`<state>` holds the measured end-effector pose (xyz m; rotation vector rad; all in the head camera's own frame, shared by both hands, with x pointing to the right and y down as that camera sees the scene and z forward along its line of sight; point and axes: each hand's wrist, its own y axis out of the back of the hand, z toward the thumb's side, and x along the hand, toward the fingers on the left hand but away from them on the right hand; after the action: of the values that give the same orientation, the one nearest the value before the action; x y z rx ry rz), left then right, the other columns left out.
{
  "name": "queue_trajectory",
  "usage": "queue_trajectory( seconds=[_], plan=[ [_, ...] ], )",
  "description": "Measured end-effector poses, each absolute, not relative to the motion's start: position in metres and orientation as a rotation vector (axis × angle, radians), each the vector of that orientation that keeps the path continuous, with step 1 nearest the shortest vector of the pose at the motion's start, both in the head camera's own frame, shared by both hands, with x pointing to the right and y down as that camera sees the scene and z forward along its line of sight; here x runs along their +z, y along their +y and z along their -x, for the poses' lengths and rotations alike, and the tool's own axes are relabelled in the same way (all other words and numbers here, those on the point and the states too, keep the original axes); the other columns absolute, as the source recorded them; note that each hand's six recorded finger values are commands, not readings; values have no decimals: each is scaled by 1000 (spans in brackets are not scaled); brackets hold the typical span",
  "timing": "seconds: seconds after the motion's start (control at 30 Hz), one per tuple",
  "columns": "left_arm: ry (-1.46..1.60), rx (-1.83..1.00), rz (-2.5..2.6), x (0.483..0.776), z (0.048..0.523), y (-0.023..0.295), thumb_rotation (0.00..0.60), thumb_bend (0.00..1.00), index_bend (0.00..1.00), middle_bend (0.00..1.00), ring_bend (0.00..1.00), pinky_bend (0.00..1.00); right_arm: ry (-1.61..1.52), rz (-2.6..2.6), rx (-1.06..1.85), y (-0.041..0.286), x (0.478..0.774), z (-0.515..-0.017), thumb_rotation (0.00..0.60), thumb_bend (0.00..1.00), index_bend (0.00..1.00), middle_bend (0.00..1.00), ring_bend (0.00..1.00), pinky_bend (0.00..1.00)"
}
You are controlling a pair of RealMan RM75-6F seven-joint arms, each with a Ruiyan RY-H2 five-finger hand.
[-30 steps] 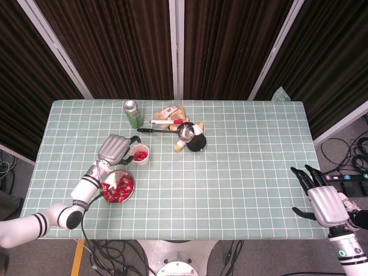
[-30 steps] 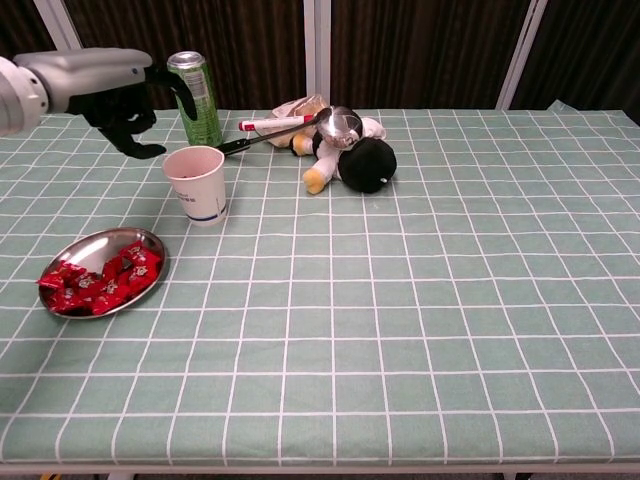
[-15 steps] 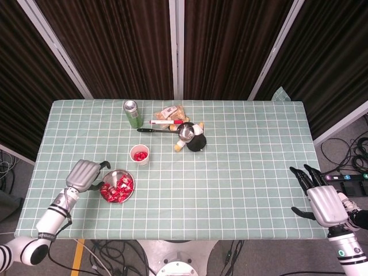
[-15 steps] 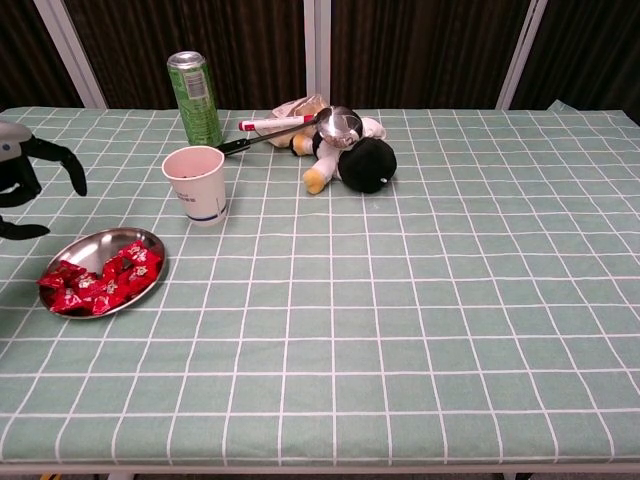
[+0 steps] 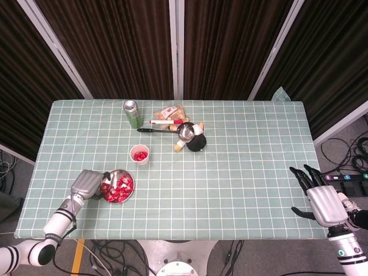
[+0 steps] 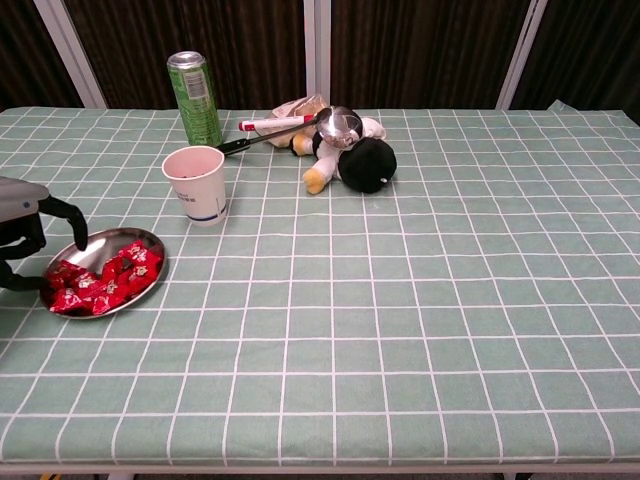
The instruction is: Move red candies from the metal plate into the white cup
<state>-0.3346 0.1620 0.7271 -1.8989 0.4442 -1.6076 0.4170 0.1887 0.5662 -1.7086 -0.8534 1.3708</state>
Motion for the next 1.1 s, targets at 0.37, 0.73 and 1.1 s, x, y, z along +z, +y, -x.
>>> queue_trajectory(
  seconds=[0.37, 0.73, 1.1],
  plan=[
    [448, -1651, 1902, 737, 337, 164, 600, 279, 439, 958, 941, 1000, -836, 1722, 1366, 188, 569, -415, 600, 23, 43, 150, 0, 103],
    [459, -1646, 1906, 741, 335, 164, 600, 281, 465, 959, 941, 1000, -833, 1718, 1364, 190, 567, -413, 600, 23, 42, 150, 0, 103],
    [463, -1653, 1906, 748, 337, 164, 600, 289, 533, 966, 941, 1000, -837, 1712, 1374, 191, 567, -414, 600, 23, 42, 149, 0, 103]
  ],
)
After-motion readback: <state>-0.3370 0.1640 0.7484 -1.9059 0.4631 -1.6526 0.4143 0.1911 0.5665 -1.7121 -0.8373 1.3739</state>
